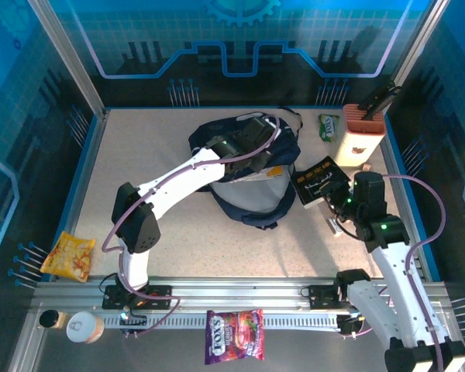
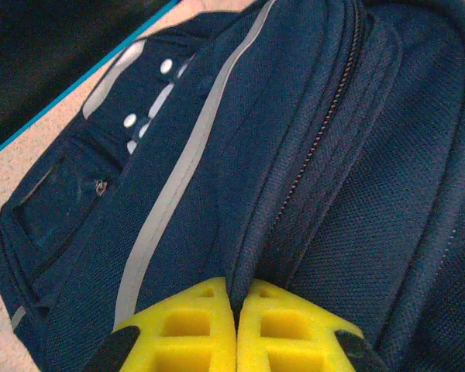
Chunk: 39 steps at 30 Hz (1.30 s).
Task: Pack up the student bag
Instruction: Open the student bag at the top-center of the table, then place the book in the student bag.
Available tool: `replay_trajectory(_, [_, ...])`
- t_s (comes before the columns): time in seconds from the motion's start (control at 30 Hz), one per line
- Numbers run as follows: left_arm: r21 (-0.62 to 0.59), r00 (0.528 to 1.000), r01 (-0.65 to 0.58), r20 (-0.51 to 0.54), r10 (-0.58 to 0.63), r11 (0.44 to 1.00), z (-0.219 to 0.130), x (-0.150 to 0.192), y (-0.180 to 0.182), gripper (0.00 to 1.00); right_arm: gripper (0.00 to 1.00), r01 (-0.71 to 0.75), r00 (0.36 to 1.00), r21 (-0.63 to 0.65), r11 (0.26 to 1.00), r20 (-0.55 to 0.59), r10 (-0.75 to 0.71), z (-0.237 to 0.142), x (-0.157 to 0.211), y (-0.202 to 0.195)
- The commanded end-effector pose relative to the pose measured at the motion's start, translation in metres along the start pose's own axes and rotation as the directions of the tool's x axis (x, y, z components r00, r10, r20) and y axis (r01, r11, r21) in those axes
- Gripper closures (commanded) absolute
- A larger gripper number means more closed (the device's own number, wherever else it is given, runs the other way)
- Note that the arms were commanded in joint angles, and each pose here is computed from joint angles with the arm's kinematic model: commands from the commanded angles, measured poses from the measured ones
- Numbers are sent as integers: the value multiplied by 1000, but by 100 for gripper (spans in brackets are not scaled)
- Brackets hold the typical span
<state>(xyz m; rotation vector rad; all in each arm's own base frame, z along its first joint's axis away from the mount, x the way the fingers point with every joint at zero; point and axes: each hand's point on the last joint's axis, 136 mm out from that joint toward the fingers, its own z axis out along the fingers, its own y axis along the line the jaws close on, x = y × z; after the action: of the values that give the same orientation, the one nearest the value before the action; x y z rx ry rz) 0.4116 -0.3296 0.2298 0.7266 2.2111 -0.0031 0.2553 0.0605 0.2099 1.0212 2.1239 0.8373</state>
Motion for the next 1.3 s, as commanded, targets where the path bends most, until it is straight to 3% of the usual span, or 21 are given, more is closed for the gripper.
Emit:
replay_trajectory(0.0, [7, 940, 158, 306, -153, 987, -59, -86, 23, 100, 96, -35, 998, -197, 980, -57, 24, -4, 12, 50])
replay_trajectory(0.37, [37, 921, 186, 342, -188, 982, -72, -101, 24, 100, 96, -72, 992, -388, 919, -126, 24, 26, 40, 105])
replay_trajectory(0.63, [67, 918, 202, 335, -213, 977, -75, -101, 21, 100, 96, -49, 996, -442, 896, -83, 13, 65, 42, 131])
replay_trajectory(0.97, [92, 918, 212, 322, -231, 973, -79, -98, 18, 100, 95, -37, 999, -384, 923, 2, 41, 130, 43, 122])
replay_trajectory(1.27, [95, 911, 235, 325, -253, 967, -86, -97, 25, 100, 89, -55, 998, -285, 957, -38, 46, 201, 64, 109])
